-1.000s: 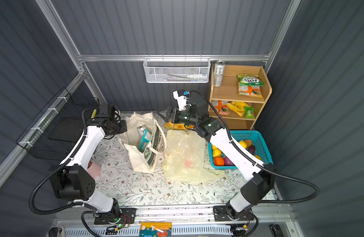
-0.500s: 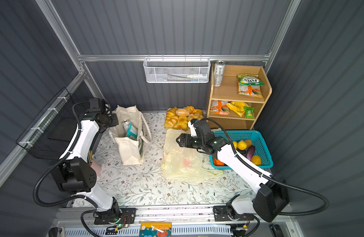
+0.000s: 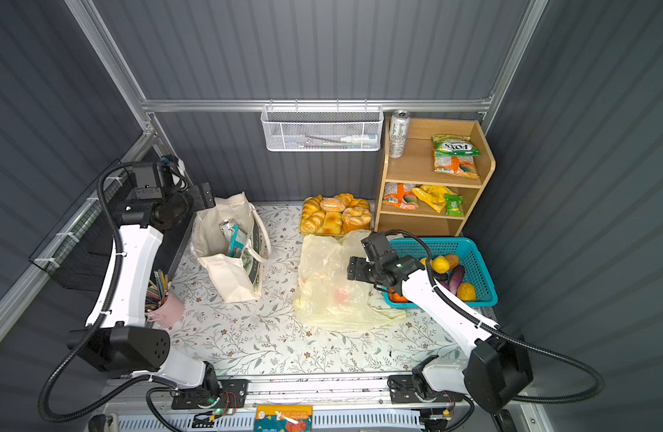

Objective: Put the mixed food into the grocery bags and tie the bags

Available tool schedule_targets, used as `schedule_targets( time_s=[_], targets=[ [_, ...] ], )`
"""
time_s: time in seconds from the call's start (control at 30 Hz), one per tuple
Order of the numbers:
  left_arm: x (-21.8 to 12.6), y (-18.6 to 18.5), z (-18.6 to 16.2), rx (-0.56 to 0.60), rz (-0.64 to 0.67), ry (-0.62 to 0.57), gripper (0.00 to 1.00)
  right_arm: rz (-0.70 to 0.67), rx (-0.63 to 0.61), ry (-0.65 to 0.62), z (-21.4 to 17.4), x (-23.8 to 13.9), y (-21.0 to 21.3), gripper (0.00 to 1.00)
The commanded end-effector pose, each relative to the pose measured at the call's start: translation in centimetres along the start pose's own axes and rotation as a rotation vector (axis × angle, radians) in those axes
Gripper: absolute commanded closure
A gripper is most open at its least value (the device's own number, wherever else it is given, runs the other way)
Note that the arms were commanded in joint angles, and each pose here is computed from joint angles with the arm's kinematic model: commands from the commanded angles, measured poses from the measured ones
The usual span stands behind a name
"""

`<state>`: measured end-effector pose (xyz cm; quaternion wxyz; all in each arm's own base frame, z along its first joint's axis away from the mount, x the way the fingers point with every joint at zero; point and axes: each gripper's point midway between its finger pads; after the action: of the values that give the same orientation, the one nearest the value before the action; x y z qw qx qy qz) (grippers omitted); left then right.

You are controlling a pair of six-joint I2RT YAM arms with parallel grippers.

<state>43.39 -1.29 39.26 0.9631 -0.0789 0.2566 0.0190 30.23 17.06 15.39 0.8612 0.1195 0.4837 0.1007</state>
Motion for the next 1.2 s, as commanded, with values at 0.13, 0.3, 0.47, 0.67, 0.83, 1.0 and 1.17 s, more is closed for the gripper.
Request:
schedule_targets(
  time_s=[0.13, 0.3, 0.47, 0.67, 0.83, 1.0, 1.17],
  targets=[
    [-3.4, -11.4, -3.7, 0.068, -0.229, 0.047, 0.06, -0.041, 0.102, 0.088, -3.1, 3.0, -1.6, 0.14],
    [-3.1, -14.0, -7.5, 0.062, -0.282, 0.110, 0.05, -0.097, 0.248, 0.073, -4.2, 4.7, -2.5, 0.13],
    [-2.3, -14.6, -9.8, 0.056, -0.302, 0.158, 0.05, -0.159, 0.362, 0.064, -4.4, 6.5, -3.2, 0.12],
    [-2.1, -14.5, -10.6, 0.076, -0.303, 0.175, 0.05, -0.066, 0.344, 0.094, -3.6, 9.0, -0.9, 0.16],
    [-2.5, -14.5, -10.6, 0.081, -0.311, 0.178, 0.05, 0.074, 0.285, 0.084, -2.7, 7.8, 2.3, 0.53],
    [-3.9, -14.4, -11.4, 0.084, -0.344, 0.209, 0.05, 0.194, 0.217, 0.041, -1.3, 3.3, 5.6, 0.93],
    [-5.9, -14.9, -13.4, 0.070, -0.425, 0.279, 0.08, 0.350, 0.172, -0.045, 1.7, -1.5, 9.2, 1.00]
  ],
)
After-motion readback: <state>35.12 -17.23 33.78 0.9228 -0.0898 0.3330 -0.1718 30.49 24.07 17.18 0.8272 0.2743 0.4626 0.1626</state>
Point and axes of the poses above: each gripper's point midway between its finger pads, its own x axis out along the fingers, its own y axis along the line the jaws close on, z = x × y, and after that the axes turned 3 degrees about -x, right-handed
